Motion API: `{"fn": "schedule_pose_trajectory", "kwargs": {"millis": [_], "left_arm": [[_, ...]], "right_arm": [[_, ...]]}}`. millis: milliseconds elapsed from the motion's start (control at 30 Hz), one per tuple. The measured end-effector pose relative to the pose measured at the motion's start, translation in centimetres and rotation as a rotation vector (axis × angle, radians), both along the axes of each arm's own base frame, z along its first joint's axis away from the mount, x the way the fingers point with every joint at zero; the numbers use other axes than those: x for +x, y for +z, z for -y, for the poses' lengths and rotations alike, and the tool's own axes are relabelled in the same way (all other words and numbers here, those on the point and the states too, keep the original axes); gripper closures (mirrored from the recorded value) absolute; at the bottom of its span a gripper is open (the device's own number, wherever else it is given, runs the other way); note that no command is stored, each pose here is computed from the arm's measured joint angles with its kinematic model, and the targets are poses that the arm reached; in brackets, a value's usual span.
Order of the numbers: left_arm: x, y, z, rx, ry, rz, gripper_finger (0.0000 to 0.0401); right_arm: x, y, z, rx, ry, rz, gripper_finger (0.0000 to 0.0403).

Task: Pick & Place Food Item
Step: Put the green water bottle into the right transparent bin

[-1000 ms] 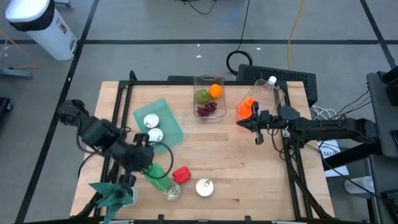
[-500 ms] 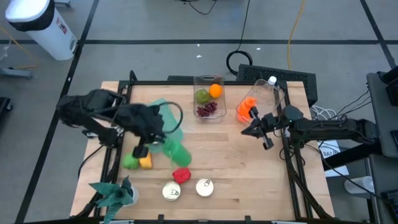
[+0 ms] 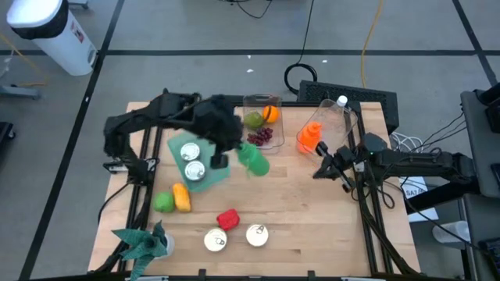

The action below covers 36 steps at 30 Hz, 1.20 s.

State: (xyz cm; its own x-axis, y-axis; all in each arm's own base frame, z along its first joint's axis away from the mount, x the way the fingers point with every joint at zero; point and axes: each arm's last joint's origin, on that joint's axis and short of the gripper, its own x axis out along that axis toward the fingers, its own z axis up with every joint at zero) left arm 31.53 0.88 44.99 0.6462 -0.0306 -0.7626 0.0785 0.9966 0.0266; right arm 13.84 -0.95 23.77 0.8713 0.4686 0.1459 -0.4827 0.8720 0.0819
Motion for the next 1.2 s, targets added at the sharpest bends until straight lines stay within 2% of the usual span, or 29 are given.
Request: {"fn": "schedule_pose_trajectory", "kwargs": {"millis": [133,233,367,433,567,700,900,967,1033,1200], "left_arm": [[2.1,0.6,-2.1,0.031,0.012,0.053,0.0375],[3.9,0.5,-3.6,0.040,-0.009,0.098,0.0375],[5.9,-0.1,-5.0,0.033,-0.063,0.186,0.0375],[6.7,-0.3,-5.5,0.046,-0.070,0.222,0.0375],[8.5,-0.5,-6.4,0.110,-0.060,0.320,0.0375],[9.4,0.0,-7.2,0.152,-0.061,0.430,0.0375],[9.2,0.5,-8.0,0.169,-0.058,0.469,0.0375],[8.8,0.5,-8.0,0.167,-0.057,0.445,0.0375],[8.4,0.6,-7.8,0.167,-0.062,0.422,0.0375],[7.6,-0.2,-7.1,0.137,-0.085,0.301,0.0375]], "right_arm": [[0.0,-0.2,-1.2,0.007,0.110,-0.026,0.0403],[-0.1,0.1,-2.1,-0.039,0.162,0.037,0.0403],[-0.7,1.5,-2.3,-0.036,0.143,0.179,0.0403],[-1.1,1.8,-2.4,-0.023,0.143,0.198,0.0403],[-1.6,1.7,-2.6,-0.038,0.225,0.175,0.0403],[-1.8,1.5,-2.9,-0.058,0.261,0.166,0.0403],[-1.8,1.4,-2.9,-0.067,0.259,0.160,0.0403],[-1.8,1.4,-2.8,-0.091,0.231,0.180,0.0403],[-1.6,1.4,-2.7,-0.123,0.152,0.208,0.0403],[-1.1,1.1,-1.9,-0.161,-0.190,0.196,0.0400]]}}
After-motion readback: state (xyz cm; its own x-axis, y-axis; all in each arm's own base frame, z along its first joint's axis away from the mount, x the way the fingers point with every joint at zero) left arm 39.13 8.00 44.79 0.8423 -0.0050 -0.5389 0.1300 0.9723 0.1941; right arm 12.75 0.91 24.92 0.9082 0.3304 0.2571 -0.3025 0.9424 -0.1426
